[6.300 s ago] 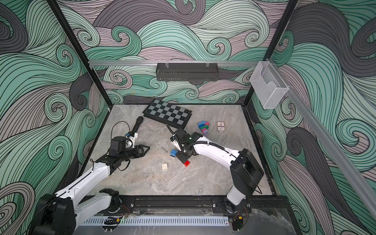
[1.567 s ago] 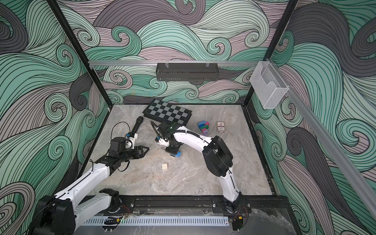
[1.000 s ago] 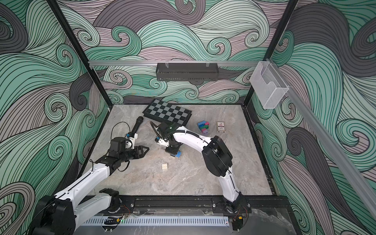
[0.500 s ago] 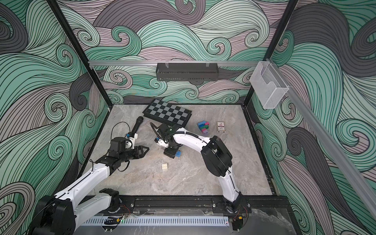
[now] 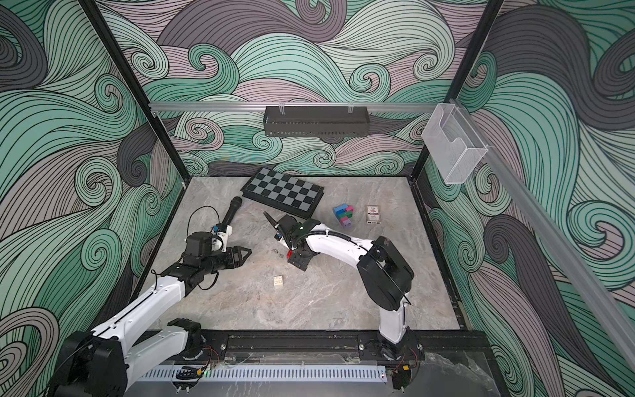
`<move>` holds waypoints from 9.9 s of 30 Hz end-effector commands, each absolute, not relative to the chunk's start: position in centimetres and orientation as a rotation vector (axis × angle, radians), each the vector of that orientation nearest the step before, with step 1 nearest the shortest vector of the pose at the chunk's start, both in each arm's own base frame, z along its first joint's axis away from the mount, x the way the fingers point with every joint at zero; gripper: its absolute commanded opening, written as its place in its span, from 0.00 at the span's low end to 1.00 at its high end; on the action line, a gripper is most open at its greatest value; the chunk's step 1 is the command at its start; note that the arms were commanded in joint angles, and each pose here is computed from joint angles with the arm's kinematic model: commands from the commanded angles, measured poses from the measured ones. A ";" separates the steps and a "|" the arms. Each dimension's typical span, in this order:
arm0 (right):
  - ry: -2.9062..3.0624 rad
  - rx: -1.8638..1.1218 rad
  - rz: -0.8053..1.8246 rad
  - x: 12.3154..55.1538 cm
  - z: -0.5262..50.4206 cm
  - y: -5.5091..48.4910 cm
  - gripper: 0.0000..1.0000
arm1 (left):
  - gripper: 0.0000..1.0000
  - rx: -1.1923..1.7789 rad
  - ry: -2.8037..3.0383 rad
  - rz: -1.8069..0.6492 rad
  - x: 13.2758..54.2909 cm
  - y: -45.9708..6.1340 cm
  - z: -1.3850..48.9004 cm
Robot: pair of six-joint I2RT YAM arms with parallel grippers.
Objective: Assemble the letter p with lego
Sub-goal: Adjust the lego brick at the center of the board, then pick up the lego brick from the center of the board, then assemble the lego brick with the lego brick.
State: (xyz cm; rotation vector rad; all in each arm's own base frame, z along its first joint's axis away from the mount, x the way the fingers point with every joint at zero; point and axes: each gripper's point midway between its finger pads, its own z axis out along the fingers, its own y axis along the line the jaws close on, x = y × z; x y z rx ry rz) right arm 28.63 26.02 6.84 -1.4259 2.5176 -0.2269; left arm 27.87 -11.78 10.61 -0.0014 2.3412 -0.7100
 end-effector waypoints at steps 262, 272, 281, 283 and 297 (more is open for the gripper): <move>3.046 -0.422 -0.017 29.7 6.8 26.0 0.16 | 0.00 0.552 2.677 -0.632 24.9 -23.9 1.4; 3.059 -0.470 -0.080 29.4 5.5 25.8 0.16 | 0.00 0.542 2.691 -0.618 24.7 -23.6 0.8; 3.075 -0.513 -0.111 29.0 4.6 25.7 0.16 | 0.00 0.529 2.709 -0.610 24.3 -23.2 0.0; 3.076 -0.513 -0.109 29.0 4.5 25.7 0.17 | 0.00 0.528 2.710 -0.609 24.3 -23.2 0.0; 3.046 -0.498 -0.049 29.4 6.1 26.5 0.51 | 0.00 0.526 2.715 -0.603 24.3 -23.1 -0.2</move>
